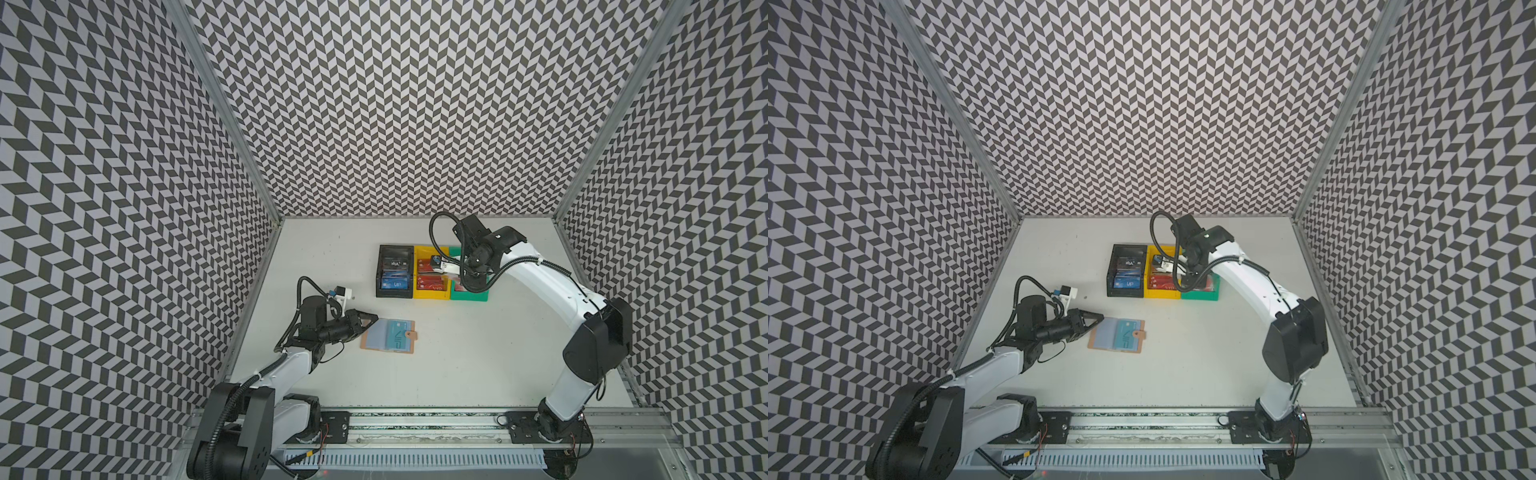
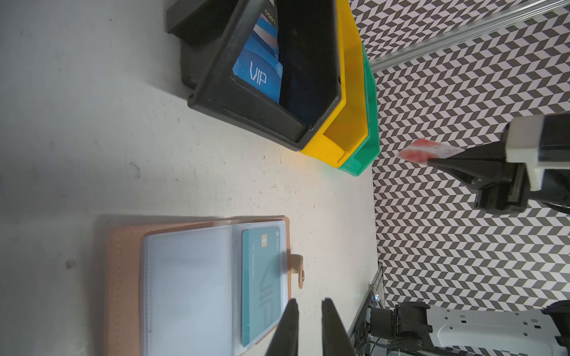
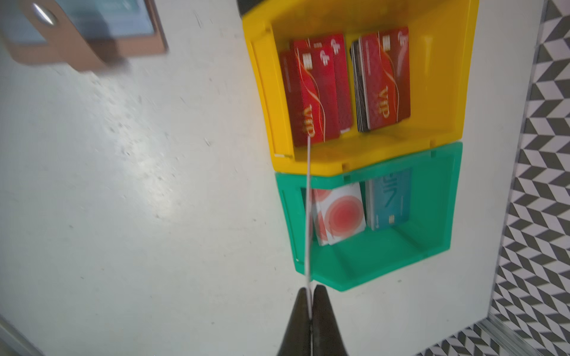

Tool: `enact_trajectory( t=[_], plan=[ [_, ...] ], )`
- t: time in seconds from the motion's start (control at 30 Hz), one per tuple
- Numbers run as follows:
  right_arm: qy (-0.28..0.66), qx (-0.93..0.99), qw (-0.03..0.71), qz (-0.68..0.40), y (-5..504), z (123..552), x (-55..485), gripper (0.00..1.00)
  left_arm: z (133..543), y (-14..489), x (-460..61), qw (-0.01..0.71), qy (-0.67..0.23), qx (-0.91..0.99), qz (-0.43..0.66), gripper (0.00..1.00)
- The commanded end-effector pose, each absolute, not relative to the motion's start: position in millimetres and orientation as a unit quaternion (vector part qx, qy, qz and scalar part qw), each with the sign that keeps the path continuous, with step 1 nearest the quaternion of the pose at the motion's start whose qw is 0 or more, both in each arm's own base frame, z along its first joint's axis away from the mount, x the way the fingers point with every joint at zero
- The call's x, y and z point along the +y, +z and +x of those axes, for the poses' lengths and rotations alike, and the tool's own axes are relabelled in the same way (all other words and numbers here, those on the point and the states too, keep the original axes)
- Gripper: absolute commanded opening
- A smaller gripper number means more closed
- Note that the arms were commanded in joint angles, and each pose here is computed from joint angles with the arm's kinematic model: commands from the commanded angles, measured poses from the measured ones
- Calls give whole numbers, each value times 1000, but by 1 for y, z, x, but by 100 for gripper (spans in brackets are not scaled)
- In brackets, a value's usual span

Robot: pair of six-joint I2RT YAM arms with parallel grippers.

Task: Take the credit cards out of the card holder
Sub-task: Place the credit card in the storage box.

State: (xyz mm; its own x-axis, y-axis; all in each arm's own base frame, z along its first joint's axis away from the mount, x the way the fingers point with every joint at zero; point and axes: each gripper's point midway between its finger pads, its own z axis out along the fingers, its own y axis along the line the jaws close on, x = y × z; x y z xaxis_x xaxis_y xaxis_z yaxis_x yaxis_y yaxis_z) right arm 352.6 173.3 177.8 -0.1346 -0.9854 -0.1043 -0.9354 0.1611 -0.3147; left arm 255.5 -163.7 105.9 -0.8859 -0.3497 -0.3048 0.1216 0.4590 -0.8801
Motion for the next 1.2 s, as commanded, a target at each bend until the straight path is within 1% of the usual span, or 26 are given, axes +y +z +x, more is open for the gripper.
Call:
enact_trajectory(
  t=[0.0, 0.2, 0.37, 0.67, 1.17],
  plan=[
    [-148, 708, 139, -676, 202, 361, 145, 0, 264, 118, -163, 247, -519, 816, -56, 17],
    [-125, 698, 117, -696, 188, 365, 137, 0, 267, 118, -162, 248, -518, 817, -60, 17],
    [-128, 688, 92, -708, 170, 373, 130, 0, 267, 116, -161, 248, -515, 818, -64, 17],
    [-119, 679, 69, -721, 145, 386, 134, 0, 272, 110, -158, 246, -510, 821, -73, 17],
    [-91, 674, 25, -732, 102, 386, 138, 0, 278, 100, -158, 233, -507, 826, -82, 17]
  ],
)
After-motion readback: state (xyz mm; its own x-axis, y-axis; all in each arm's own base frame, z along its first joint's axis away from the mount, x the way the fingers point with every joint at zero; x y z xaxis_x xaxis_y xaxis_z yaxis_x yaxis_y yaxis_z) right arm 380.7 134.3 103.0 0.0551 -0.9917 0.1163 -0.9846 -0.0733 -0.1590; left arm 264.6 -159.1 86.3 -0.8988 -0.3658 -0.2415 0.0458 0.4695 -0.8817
